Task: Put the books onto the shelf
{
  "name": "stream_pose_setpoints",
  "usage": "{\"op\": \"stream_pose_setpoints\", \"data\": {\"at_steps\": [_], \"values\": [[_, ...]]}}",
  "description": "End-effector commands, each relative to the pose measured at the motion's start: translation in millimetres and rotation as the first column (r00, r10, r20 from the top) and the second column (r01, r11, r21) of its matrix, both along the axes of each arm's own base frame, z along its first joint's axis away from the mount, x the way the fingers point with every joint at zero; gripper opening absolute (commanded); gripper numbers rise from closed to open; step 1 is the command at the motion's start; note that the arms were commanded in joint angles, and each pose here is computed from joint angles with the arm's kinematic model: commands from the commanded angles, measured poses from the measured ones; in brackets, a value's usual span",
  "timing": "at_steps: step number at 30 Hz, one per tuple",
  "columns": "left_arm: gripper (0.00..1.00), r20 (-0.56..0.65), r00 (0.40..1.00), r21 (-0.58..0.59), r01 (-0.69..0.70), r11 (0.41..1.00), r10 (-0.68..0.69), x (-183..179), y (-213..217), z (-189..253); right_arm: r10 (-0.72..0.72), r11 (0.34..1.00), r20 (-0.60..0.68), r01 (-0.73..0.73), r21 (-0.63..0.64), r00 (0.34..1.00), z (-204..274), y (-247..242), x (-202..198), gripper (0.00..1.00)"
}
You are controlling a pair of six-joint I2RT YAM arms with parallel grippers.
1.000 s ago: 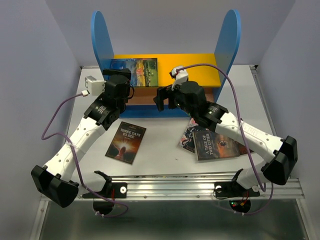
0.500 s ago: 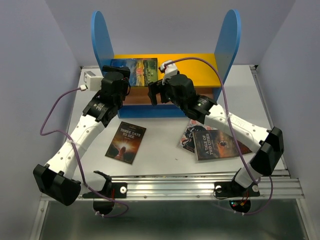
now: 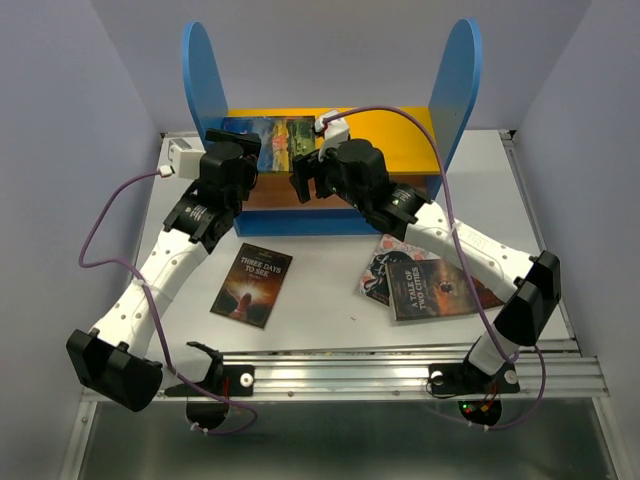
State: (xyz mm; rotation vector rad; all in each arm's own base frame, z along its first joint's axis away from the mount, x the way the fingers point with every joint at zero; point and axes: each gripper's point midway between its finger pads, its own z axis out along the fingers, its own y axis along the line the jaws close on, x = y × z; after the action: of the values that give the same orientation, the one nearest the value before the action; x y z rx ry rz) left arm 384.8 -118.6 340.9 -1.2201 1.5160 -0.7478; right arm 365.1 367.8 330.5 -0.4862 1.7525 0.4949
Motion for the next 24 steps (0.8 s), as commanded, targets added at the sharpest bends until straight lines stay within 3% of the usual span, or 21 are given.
{"op": "stream_pose_setpoints", "data": {"at_steps": [1, 24], "values": [[0.99, 0.091, 0.996, -0.004, 0.018, 1.000, -0.017, 1, 1, 31, 0.037, 0.999, 0.041, -0.038, 0.032, 0.998, 22, 9, 2, 0.84], [0.99, 0.088, 0.992, 0.023, 0.086, 0.996, -0.088, 6, 0, 28, 0.040, 0.998, 0.043, -0.042, 0.042, 0.998, 22, 24, 18, 0.68]]}}
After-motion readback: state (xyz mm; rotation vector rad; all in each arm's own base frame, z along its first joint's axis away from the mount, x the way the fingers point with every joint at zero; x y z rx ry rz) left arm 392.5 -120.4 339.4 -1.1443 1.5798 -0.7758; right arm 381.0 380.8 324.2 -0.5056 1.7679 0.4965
